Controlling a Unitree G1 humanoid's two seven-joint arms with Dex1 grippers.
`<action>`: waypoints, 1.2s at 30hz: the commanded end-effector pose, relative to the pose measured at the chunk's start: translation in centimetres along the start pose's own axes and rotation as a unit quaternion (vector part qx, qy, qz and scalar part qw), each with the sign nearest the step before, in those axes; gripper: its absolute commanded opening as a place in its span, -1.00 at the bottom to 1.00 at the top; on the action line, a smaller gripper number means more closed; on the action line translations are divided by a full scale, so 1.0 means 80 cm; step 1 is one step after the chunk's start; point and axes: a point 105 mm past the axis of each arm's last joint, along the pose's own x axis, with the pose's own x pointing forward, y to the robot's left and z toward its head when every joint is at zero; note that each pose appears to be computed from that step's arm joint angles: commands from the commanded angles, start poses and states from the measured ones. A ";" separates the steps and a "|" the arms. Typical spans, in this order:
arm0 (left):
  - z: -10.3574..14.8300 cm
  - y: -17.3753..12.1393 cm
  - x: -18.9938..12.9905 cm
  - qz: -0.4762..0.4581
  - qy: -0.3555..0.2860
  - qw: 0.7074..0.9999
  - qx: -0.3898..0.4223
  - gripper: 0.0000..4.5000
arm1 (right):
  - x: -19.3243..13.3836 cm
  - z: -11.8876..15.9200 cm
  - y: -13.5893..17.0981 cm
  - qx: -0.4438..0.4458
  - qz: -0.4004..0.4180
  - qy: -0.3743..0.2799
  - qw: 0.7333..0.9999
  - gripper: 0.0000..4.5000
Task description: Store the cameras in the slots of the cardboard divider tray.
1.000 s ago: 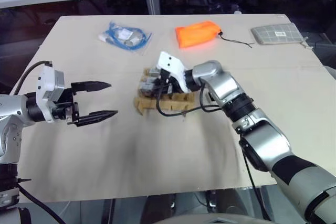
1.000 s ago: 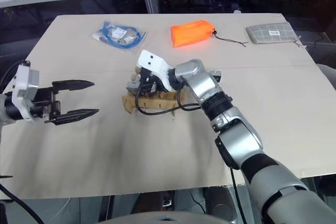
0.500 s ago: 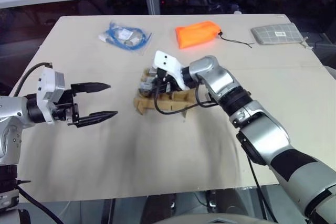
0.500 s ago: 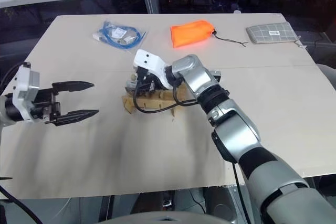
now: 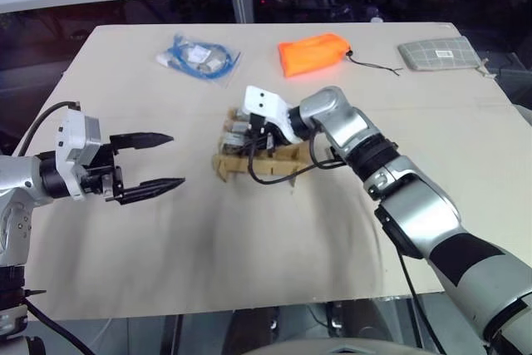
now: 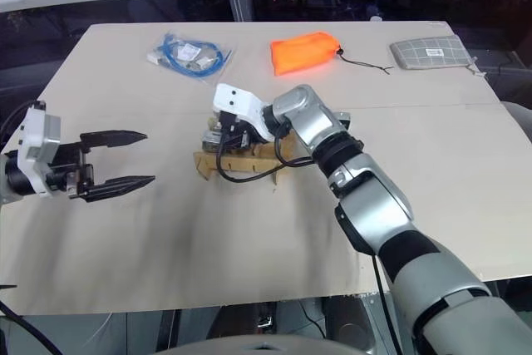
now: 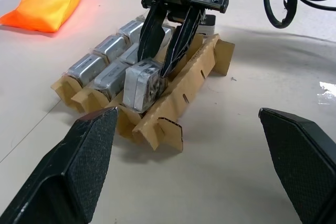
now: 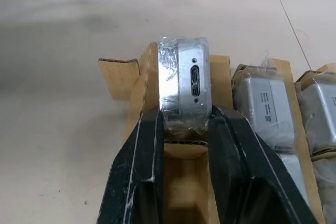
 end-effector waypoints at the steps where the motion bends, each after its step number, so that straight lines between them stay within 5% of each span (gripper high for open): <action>1: 0.015 0.004 -0.005 0.009 -0.010 1.000 0.027 1.00 | -0.010 0.014 -0.007 -0.025 -0.007 0.012 1.000 -0.69; 29: 0.014 0.007 -0.001 0.008 -0.014 0.999 0.030 1.00 | -0.006 0.024 -0.008 -0.028 -0.012 0.048 0.998 -0.69; 36: 0.013 0.005 0.000 0.009 -0.017 0.999 0.028 1.00 | -0.007 0.030 -0.014 -0.014 -0.029 0.025 0.999 0.71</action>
